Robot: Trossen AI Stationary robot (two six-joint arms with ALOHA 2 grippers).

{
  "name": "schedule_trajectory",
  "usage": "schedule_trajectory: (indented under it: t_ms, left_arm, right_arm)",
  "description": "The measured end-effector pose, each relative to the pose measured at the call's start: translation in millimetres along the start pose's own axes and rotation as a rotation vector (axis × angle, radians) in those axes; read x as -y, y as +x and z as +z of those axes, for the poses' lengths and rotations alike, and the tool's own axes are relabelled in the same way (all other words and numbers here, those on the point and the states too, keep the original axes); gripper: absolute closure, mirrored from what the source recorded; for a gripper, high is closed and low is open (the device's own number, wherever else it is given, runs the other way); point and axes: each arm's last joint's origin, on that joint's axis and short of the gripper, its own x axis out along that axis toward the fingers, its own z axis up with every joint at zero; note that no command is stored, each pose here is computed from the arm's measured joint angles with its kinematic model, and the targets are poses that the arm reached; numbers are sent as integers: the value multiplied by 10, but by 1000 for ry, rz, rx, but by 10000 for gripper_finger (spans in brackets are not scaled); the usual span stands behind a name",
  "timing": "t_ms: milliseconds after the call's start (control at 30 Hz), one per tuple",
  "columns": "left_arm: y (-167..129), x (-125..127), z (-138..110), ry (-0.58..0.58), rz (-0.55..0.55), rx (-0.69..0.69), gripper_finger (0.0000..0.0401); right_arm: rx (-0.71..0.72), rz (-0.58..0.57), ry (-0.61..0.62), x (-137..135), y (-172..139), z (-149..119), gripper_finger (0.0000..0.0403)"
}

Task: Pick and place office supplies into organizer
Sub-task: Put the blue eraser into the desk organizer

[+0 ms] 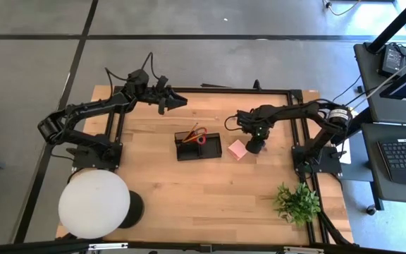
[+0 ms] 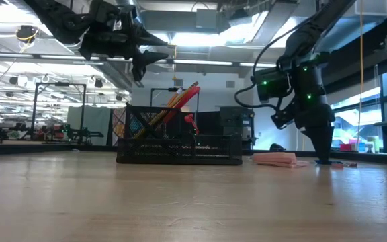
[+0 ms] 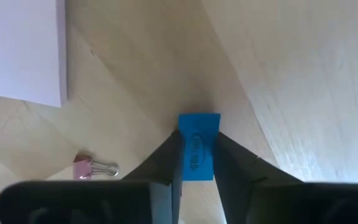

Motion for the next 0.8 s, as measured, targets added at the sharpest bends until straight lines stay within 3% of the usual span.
schedule_trajectory:
  t_ms: [300,433,533,800]
  left_arm:
    - [0,0,0,0,0,0,254]
    - [0,0,0,0,0,0,254]
    - [0,0,0,0,0,0,254]
    - [0,0,0,0,0,0,254]
  right_arm:
    - [8,-19,20,-1,-101,52,329]
    - [34,-9,20,-11,-286,107,329]
    - [100,5,18,-31,-531,182,329]
    - [453,79,-51,-306,-1442,399,329]
